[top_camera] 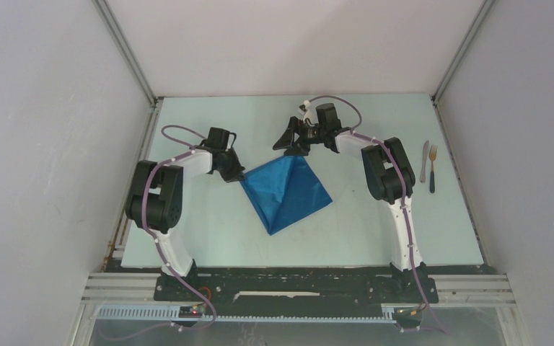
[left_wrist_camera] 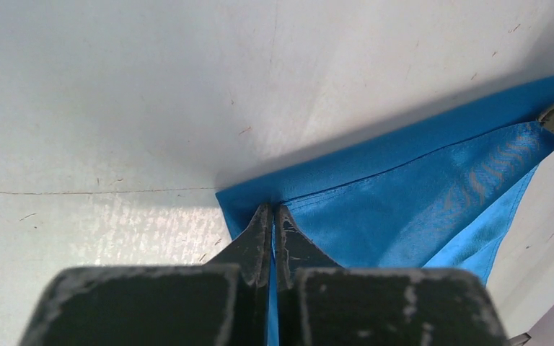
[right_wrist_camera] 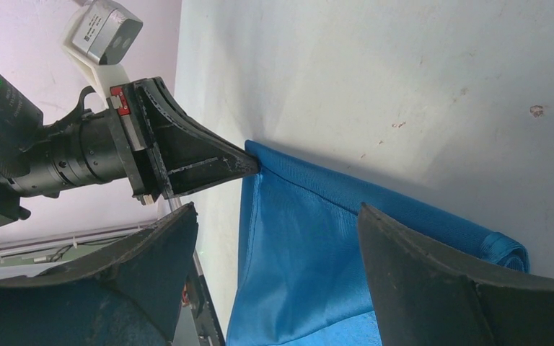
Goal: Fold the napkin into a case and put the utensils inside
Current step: Smooth out the top corner of the square-folded napkin at the center of the board.
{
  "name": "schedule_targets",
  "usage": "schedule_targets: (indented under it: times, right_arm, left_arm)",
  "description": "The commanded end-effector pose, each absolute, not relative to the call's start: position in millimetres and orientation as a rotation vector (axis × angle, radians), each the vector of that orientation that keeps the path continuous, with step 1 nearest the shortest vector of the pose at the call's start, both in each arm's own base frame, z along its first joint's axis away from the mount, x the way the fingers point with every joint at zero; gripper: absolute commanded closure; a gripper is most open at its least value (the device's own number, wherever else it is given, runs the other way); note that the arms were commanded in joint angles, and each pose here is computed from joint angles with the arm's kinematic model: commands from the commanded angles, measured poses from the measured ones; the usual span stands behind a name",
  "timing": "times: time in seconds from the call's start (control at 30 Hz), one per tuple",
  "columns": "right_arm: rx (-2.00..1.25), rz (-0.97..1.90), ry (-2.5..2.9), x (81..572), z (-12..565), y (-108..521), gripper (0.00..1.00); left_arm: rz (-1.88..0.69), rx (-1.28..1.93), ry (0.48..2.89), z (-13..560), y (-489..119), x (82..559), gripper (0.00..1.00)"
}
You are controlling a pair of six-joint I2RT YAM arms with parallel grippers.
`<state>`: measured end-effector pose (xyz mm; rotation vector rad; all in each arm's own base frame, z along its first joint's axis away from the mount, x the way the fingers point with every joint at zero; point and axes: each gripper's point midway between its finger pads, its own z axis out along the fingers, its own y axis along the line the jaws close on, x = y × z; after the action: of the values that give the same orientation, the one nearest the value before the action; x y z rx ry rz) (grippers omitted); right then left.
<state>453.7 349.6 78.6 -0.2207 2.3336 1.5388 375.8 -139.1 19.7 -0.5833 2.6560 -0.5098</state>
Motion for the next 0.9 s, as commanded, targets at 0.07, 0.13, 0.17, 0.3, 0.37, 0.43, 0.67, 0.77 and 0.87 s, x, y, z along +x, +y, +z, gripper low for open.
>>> schedule_targets:
  times: [0.07,0.13,0.17,0.3,0.37,0.43,0.67,0.77,0.87]
  right_arm:
    - [-0.307,1.527,2.253,452,106,352,0.11]
    - [-0.307,1.526,2.255,452,105,352,0.11]
    - [-0.31,1.524,2.255,452,105,352,0.11]
    - [-0.32,1.519,2.252,451,107,352,0.11]
    - [-0.333,1.513,2.246,449,109,353,0.11]
    - [-0.343,1.503,2.243,448,110,354,0.11]
    - [-0.356,1.503,2.228,446,114,354,0.09]
    - [-0.336,1.527,2.225,448,114,353,0.09]
    - [-0.289,1.572,2.222,452,108,349,0.1]
  left_arm:
    - [-0.447,-0.596,2.588,37,-124,385,1.0]
    - [-0.435,-0.598,2.578,39,-122,383,1.0]
    - [-0.428,-0.599,2.574,39,-120,383,1.0]
    - [-0.421,-0.611,2.569,39,-117,383,1.0]
    - [-0.427,-0.618,2.574,37,-117,382,1.0]
    - [-0.425,-0.617,2.577,36,-117,382,1.0]
    - [-0.431,-0.621,2.599,28,-119,383,1.0]
    - [-0.437,-0.622,2.601,27,-120,385,1.0]
    - [-0.435,-0.623,2.6,26,-120,387,1.0]
